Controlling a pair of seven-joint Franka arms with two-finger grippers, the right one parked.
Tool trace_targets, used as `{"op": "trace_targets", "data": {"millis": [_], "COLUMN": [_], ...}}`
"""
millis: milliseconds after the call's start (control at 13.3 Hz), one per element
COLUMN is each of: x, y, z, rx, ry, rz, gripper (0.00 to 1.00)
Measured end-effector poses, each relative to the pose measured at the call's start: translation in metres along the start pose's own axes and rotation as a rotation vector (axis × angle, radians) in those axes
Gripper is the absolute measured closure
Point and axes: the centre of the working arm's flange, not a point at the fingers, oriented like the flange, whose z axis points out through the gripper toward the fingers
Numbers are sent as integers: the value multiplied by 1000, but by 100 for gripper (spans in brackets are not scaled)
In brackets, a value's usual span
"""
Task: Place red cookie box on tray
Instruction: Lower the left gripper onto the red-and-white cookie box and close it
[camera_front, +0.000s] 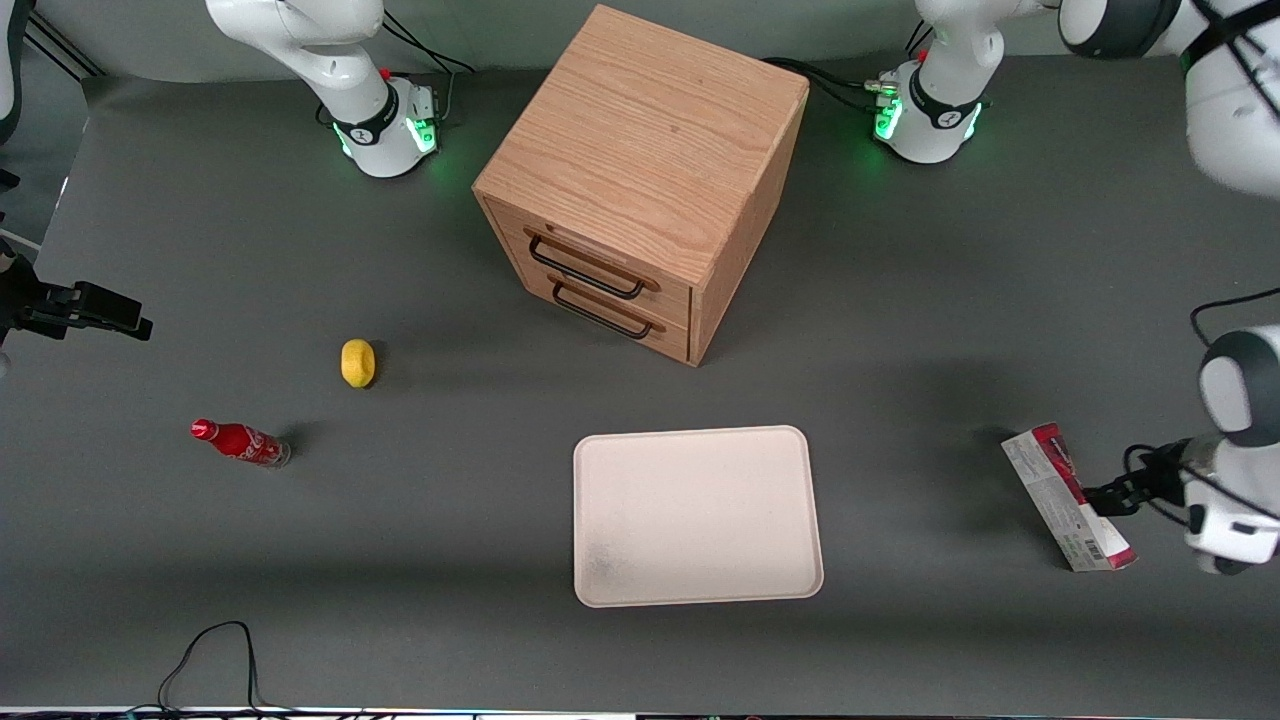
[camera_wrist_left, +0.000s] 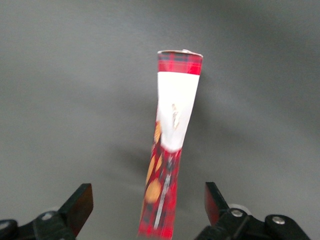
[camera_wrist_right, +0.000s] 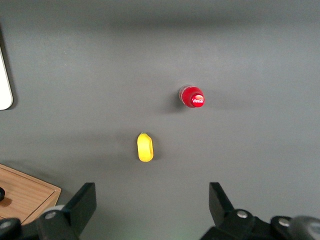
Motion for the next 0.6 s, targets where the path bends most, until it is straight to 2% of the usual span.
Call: {"op": "trace_targets", "data": {"millis": [301,603], "x": [2,2], "y": [21,17], "z": [42,51], "rx": [-3,20], "ry": [14,13], "rz": [26,34], "gripper": [0,0]}}
